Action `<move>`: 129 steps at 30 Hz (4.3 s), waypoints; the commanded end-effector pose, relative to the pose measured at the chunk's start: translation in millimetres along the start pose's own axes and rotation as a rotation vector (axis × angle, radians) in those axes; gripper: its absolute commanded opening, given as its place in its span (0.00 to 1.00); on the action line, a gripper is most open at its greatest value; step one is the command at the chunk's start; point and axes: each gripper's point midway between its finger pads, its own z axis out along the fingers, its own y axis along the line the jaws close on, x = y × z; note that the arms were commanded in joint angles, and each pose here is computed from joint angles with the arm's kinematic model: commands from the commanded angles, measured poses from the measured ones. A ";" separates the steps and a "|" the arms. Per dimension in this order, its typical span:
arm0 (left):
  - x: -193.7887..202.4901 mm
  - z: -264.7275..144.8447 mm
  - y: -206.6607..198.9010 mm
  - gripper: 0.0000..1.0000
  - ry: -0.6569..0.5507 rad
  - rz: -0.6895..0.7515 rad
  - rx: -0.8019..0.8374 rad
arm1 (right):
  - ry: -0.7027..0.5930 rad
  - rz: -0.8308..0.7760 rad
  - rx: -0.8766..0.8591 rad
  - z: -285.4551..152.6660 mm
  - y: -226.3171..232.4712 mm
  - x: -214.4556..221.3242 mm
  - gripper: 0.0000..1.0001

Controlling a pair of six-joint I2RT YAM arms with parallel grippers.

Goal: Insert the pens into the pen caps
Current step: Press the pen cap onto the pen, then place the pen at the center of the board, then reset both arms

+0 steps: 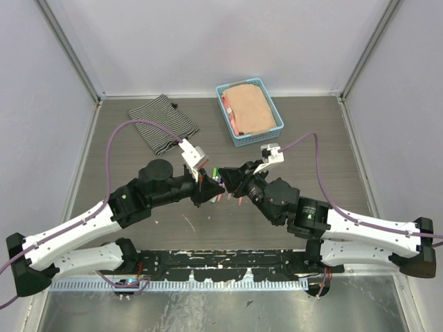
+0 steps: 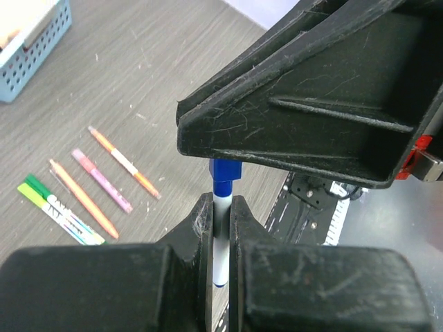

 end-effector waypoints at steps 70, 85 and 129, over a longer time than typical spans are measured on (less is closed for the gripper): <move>154.6 218.1 115.8 0.02 0.550 -0.263 -0.706 | -0.263 0.059 0.619 -145.0 -188.9 -117.1 0.90; 171.3 223.6 122.8 0.19 0.571 -0.262 -0.733 | -0.225 0.024 0.651 -137.8 -197.2 -108.5 0.90; 26.0 -87.3 176.4 0.57 0.019 -0.231 -0.944 | -0.064 -0.163 0.311 -68.9 -167.9 -64.9 1.00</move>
